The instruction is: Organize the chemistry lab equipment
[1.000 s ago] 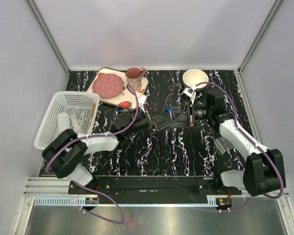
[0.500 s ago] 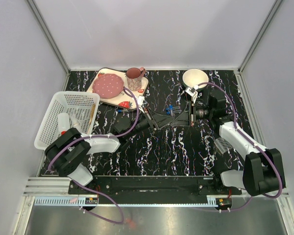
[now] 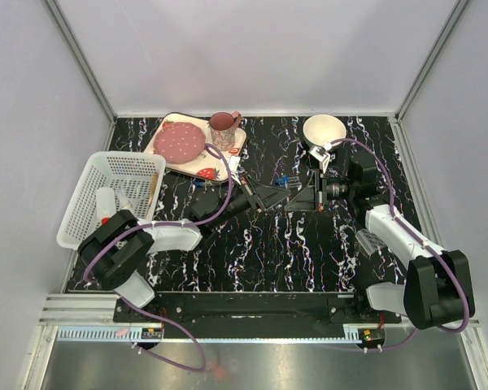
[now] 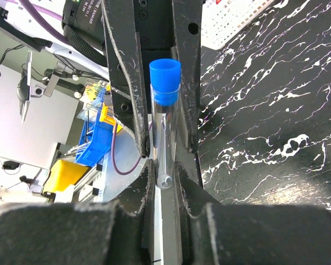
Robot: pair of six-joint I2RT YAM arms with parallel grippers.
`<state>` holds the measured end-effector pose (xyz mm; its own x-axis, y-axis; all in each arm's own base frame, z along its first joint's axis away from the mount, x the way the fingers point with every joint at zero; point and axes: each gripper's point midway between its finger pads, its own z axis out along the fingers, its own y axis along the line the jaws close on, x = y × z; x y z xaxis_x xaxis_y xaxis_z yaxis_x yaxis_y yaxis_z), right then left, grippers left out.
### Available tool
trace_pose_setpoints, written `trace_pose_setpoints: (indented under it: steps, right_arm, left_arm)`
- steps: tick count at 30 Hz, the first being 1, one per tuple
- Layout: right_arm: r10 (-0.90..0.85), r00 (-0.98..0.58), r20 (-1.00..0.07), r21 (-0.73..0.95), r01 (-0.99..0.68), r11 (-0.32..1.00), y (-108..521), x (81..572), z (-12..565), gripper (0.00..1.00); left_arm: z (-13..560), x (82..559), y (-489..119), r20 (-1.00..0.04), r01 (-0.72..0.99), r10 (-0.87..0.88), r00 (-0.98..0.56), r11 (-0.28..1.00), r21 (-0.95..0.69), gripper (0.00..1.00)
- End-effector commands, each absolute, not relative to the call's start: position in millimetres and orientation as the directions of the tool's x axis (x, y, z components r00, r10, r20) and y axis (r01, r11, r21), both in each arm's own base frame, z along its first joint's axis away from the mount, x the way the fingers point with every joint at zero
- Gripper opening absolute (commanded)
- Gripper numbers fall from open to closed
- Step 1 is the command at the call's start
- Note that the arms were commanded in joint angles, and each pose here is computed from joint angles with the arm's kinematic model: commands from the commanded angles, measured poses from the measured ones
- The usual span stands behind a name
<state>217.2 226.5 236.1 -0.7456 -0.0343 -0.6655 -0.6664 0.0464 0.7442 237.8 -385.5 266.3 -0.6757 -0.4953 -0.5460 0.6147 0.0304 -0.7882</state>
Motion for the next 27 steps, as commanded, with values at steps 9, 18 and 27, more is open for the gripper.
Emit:
trace_pose_setpoints:
  steps: [9,18,27]
  right_arm:
    - [-0.021,-0.714,-0.700,0.713,-0.700,0.039,224.3,216.9,243.4,0.12]
    - [-0.055,-0.653,-0.756,0.650,-0.758,0.057,219.7,208.7,240.6,0.38]
    - [-0.220,-0.437,-0.872,0.404,-0.897,0.180,195.4,192.4,242.1,0.86]
  left_arm:
    - [302.0,233.7,-387.0,-0.543,0.675,-0.544,-0.639,-0.060,-0.735,0.21]
    - [298.9,227.4,-380.8,-0.575,0.692,-0.510,-0.640,-0.056,-0.720,0.11]
    - [257.8,211.9,-365.1,-0.760,0.763,-0.273,-0.590,0.119,-0.635,0.11]
